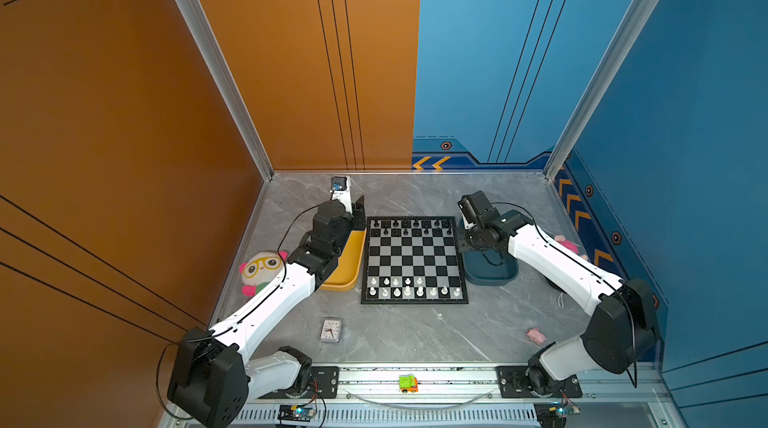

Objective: Set up the chess pieces on the board
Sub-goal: 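Lift the white pawn and carry it over the board's near rows with the right gripper, then lower the white pawn onto an empty near-row square with the right gripper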

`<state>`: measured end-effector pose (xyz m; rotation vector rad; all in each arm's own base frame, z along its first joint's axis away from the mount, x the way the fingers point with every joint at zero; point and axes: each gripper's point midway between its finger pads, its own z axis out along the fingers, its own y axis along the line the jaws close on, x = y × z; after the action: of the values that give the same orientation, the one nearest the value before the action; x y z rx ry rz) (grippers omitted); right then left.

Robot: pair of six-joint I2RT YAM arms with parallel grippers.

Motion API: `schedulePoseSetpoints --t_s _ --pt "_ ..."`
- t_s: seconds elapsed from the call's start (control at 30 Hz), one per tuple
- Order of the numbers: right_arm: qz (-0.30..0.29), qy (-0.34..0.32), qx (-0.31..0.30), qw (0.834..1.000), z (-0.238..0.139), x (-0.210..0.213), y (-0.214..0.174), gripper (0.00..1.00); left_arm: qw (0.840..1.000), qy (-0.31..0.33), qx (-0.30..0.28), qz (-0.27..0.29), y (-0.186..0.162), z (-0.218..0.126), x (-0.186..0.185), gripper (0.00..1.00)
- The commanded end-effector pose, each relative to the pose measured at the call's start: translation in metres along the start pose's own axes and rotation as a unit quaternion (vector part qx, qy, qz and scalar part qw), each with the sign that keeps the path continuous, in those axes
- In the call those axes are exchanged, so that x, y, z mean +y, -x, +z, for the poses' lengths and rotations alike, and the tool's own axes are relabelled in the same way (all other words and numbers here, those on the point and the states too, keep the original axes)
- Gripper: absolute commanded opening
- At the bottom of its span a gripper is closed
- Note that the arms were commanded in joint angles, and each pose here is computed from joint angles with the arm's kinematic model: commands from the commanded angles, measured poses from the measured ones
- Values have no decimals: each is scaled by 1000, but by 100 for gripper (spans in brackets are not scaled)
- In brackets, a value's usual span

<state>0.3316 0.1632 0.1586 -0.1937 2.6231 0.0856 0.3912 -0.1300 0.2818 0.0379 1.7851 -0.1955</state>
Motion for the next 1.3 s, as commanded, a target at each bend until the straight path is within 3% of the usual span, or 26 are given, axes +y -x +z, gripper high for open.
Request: schedulePoseSetpoints --t_s 0.0,0.37,0.6,1.27 --pt "0 -12 13 1000 -8 4 -18 0 1000 -6 -4 -5 3 -5 2 51" --pt "-42 32 64 997 21 69 -57 0 1000 -9 -7 -8 3 -8 2 51" --pt "-51 44 81 994 38 89 -68 0 1000 -16 -6 -13 3 -7 -1 51" --pt "-61 32 111 991 63 98 -86 0 1000 -14 -4 -13 1 -5 0 51"
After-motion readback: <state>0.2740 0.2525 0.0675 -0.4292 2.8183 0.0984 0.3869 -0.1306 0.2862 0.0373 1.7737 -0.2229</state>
